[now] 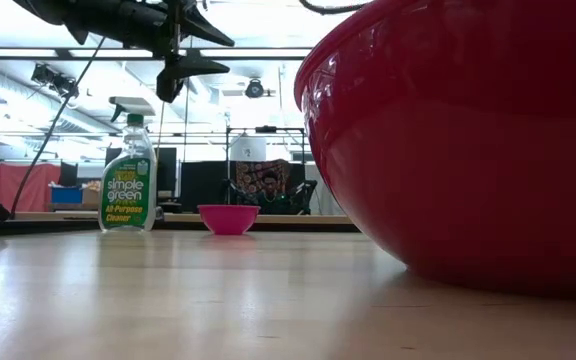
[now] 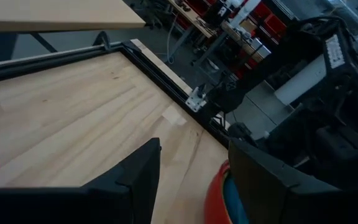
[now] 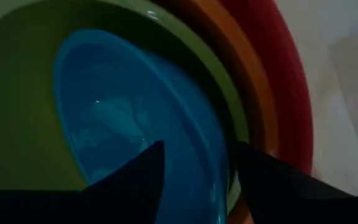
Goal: Nest bowls inside each other by size order
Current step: Stack the blue bowl into the green bowl
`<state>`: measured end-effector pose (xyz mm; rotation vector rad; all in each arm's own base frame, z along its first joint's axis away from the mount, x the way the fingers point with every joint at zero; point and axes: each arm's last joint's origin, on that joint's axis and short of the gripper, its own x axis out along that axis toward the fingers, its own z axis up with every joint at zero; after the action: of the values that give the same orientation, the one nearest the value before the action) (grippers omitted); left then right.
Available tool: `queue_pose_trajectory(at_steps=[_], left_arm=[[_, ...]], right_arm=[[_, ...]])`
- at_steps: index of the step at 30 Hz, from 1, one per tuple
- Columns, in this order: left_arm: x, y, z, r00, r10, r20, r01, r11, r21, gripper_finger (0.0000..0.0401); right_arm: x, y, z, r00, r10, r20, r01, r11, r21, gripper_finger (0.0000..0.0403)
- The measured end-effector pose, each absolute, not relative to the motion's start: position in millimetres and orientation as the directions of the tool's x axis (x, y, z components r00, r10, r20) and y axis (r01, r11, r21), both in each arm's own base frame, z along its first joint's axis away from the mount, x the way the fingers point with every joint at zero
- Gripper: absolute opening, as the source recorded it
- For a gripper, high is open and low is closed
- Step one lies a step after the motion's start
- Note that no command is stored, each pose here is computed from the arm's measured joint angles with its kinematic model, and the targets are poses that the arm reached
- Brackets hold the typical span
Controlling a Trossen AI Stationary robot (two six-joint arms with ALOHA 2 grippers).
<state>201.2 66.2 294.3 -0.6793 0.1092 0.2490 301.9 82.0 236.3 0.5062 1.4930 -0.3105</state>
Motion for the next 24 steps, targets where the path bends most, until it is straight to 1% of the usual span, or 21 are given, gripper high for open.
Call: queue_pose_trajectory(at_steps=[3, 6, 8, 12, 18, 21, 24], left_arm=[[201.3, 65.7, 294.3, 0.968, 0.176, -0.180, -0.250, 0.752, -0.610, 0.0192], [201.3, 65.3, 294.3, 0.970, 0.162, -0.180, -0.239, 0.754, -0.612, 0.0192], [201.3, 65.3, 294.3, 0.970, 0.161, -0.180, -0.238, 0.754, -0.612, 0.0192], [201.3, 65.4, 294.3, 0.970, 0.162, -0.180, -0.239, 0.757, -0.608, 0.0192], [194.6, 66.7, 297.7, 0.969, 0.178, -0.172, -0.246, 0.755, -0.607, 0.0192], [189.8, 65.6, 299.0, 0.967, 0.181, -0.180, -0.254, 0.753, -0.607, 0.0192], [186.2, 64.3, 300.0, 0.966, 0.181, -0.184, -0.256, 0.753, -0.606, 0.0192]], right_arm=[[300.6, 76.7, 238.5, 0.048, 0.116, -0.992, 0.536, 0.835, 0.124, 0.0233], [301.3, 73.3, 251.7, 0.039, 0.102, -0.994, 0.548, 0.830, 0.107, 0.0252], [301.1, 70.7, 263.5, 0.036, 0.071, -0.997, 0.546, 0.834, 0.079, 0.0262], [302.3, 66.0, 289.5, 0.082, -0.014, -0.997, 0.536, 0.843, 0.032, 0.0277], [294.5, 58.7, 308.0, 0.128, -0.065, -0.990, 0.551, 0.835, 0.017, 0.0280], [288.6, 57.0, 315.1, 0.162, -0.114, -0.980, 0.544, 0.839, -0.008, 0.0277], [282.6, 59.3, 309.4, 0.173, -0.131, -0.976, 0.517, 0.856, -0.023, 0.0273]])
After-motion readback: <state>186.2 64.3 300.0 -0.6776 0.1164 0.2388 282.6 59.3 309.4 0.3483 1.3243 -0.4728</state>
